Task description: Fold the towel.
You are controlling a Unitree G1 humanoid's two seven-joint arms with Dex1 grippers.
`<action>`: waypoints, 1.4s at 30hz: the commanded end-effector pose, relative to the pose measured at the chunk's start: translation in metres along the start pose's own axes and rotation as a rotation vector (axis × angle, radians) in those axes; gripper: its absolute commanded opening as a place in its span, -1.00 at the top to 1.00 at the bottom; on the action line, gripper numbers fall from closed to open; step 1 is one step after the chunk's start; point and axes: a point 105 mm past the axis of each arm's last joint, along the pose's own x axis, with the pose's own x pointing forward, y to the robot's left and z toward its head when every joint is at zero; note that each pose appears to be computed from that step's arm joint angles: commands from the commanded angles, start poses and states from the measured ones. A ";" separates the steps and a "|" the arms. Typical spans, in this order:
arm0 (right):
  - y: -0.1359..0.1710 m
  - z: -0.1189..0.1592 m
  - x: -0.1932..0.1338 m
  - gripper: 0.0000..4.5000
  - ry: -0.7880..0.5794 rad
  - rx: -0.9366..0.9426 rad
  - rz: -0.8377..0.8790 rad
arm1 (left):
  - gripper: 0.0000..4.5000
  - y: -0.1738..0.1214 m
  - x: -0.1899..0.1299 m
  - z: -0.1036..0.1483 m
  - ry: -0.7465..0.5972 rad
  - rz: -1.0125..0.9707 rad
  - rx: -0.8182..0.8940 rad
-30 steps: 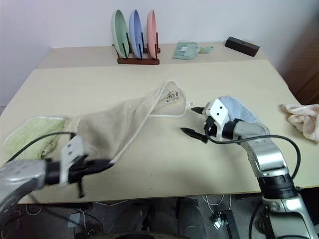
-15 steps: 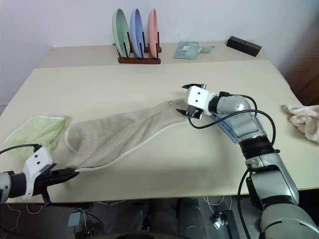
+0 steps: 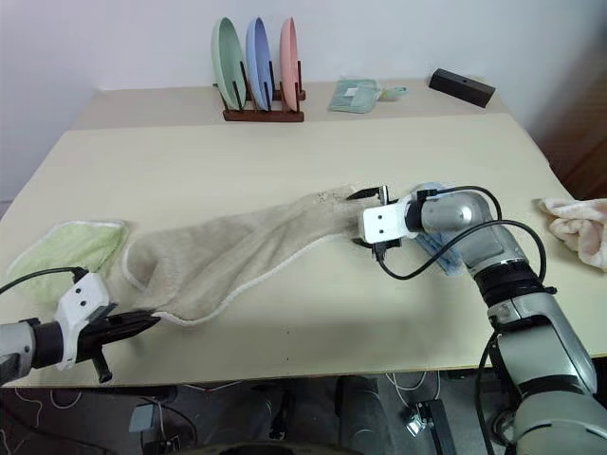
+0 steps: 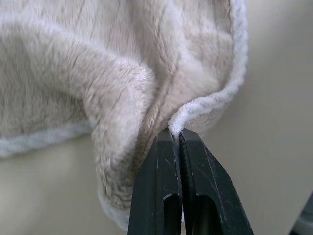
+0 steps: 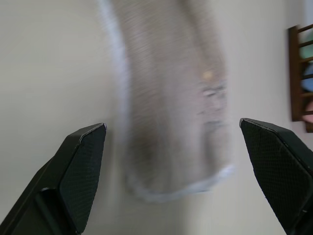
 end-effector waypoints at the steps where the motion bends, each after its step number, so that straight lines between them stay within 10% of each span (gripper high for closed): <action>1: -0.004 -0.007 0.002 -1.00 0.043 -0.055 -0.041 | 0.99 -0.001 0.001 0.005 -0.016 -0.007 0.012; 9: 0.001 -0.022 0.020 -1.00 0.097 -0.089 -0.055 | 0.99 0.001 0.003 0.009 -0.031 -0.006 0.016; 13: 0.002 -0.025 0.022 -0.41 0.096 -0.096 -0.054 | 1.00 0.000 0.002 0.010 -0.036 -0.001 0.011; 19: 0.001 -0.025 0.021 0.97 0.085 -0.112 -0.071 | 1.00 -0.001 0.001 0.010 -0.036 0.002 0.001; 32: -0.009 0.008 -0.033 0.99 -0.059 0.013 -0.033 | 1.00 0.010 -0.011 0.027 -0.126 0.061 0.000; 42: -0.070 0.014 -0.064 0.99 0.023 0.008 -0.240 | 1.00 0.078 -0.023 0.112 -0.447 0.291 0.122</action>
